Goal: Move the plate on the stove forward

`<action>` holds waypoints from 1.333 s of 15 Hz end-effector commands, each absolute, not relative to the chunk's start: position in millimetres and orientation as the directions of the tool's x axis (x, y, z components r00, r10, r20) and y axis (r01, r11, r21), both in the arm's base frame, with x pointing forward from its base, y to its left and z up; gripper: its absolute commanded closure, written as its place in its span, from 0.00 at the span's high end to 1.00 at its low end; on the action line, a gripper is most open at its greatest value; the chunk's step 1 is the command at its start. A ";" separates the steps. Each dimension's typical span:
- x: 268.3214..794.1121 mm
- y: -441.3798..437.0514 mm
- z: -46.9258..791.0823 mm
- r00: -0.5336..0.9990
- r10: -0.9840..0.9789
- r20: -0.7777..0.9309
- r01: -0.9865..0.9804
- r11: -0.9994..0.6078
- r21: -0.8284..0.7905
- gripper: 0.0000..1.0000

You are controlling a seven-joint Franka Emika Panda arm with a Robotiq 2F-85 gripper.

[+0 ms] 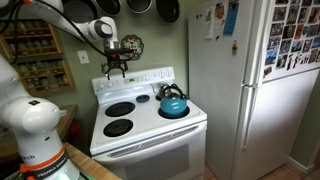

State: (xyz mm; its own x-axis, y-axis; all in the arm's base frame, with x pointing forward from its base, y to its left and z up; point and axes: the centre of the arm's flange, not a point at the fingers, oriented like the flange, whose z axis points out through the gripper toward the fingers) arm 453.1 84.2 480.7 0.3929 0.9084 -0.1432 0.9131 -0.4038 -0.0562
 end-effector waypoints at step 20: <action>577.6 116.6 369.5 0.780 0.587 0.217 0.614 -0.785 -0.082 1.00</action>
State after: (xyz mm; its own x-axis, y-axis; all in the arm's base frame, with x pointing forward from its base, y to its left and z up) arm 558.0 110.8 391.5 0.7131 0.6453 0.2740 0.6843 -0.7256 -0.0724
